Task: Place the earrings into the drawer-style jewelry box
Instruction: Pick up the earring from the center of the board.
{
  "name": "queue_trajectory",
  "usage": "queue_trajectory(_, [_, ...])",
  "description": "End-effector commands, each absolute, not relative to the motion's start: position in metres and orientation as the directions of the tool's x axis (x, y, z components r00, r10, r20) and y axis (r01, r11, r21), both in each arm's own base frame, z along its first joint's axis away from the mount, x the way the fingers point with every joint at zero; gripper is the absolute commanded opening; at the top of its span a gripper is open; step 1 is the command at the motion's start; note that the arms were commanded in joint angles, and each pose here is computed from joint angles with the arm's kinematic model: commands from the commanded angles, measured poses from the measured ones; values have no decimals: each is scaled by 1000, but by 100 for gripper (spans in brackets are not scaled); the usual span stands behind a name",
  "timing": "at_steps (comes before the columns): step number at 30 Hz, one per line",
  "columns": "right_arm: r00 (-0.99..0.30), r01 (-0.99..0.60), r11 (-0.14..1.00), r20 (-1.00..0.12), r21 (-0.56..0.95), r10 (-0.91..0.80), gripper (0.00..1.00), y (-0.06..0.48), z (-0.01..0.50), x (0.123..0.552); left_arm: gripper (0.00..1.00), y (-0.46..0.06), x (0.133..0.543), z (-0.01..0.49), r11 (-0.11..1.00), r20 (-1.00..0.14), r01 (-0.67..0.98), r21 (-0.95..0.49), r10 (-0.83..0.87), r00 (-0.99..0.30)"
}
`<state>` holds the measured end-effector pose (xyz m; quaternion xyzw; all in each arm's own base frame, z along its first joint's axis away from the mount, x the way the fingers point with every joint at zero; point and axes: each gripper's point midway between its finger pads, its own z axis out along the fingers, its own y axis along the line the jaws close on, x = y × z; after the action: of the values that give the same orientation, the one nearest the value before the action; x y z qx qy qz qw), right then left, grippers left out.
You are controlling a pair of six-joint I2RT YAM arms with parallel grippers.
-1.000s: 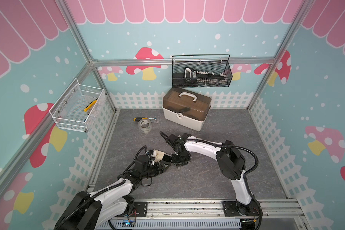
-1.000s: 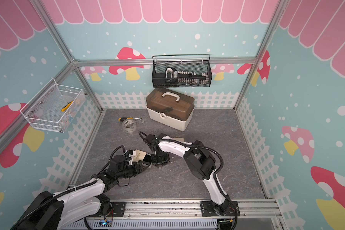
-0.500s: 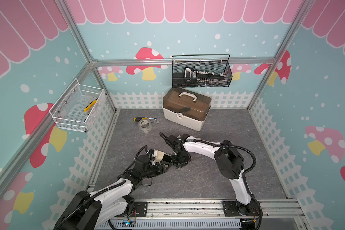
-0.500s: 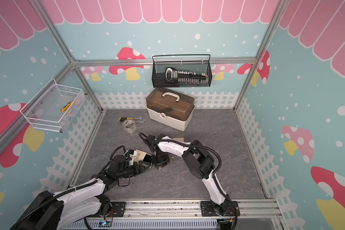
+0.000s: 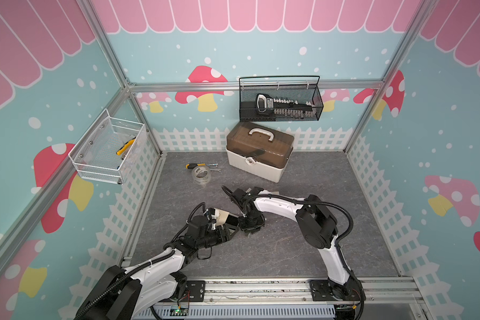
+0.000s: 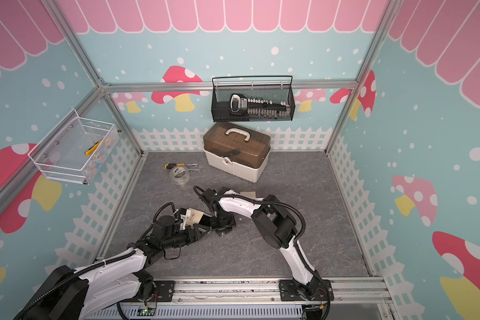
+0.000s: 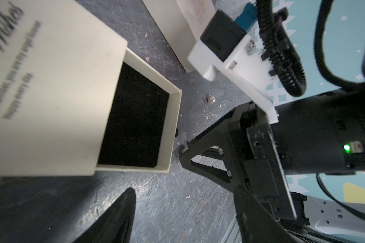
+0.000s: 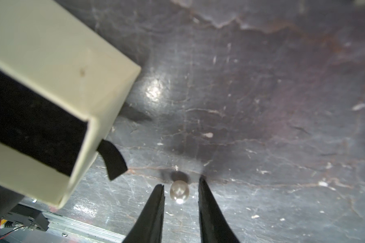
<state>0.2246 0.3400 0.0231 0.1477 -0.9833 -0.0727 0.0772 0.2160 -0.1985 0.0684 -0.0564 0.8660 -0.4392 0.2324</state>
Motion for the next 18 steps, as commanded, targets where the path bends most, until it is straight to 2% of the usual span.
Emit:
queue_trajectory(1, [-941, -274, 949, 159, 153, -298, 28, 339, 17, 223, 74, -201, 218, 73, 611, -371, 130, -781, -288, -883])
queue_trajectory(18, [-939, -277, 950, 168, 146, -299, 22, 339, 14, 223, 74, -200, 219, 74, 621, -382, 136, -772, -283, -880])
